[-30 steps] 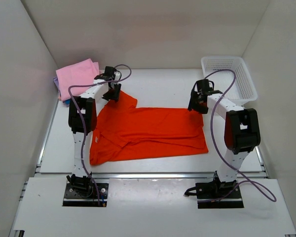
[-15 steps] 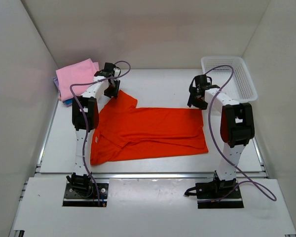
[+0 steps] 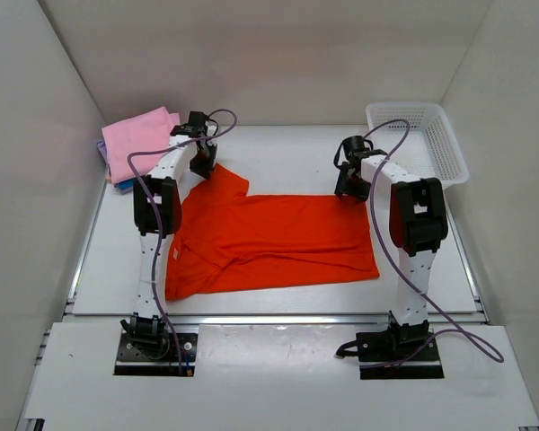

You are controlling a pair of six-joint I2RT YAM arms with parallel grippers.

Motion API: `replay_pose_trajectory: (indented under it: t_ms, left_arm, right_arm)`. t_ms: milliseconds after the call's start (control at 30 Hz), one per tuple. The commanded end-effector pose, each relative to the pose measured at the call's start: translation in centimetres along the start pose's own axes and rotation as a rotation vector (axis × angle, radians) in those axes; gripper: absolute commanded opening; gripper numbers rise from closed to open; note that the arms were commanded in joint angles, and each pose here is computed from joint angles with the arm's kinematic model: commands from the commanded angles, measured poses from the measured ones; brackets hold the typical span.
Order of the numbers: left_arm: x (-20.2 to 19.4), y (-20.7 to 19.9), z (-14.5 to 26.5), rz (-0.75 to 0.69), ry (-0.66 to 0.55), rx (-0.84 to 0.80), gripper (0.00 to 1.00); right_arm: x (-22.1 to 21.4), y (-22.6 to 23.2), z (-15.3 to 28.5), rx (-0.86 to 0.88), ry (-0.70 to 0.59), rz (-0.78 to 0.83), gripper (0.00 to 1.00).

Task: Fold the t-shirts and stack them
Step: Grap the side of the flattened tshirt furthest away from the robot with both arms

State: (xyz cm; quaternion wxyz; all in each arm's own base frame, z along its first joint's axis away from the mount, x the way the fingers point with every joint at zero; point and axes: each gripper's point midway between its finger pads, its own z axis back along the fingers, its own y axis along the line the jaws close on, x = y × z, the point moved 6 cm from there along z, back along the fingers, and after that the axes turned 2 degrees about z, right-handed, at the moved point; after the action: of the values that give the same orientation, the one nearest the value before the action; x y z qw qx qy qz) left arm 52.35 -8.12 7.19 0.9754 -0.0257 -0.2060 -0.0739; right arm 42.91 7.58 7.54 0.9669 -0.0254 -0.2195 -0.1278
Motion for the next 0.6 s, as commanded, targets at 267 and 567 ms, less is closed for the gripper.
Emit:
replay_pose_trajectory:
  t_ms: [267,567]
  left_arm:
    - [-0.4,0.7,4.0,0.016,0.006,-0.018,0.0]
    - [1.2,2.0,11.7,0.052,-0.201,-0.005,0.0]
  right_arm:
    - [2.2,0.6,-0.5,-0.009,-0.004,0.013,0.01]
    - [5.4,0.9,2.7,0.085,-0.131,0.051,0.01]
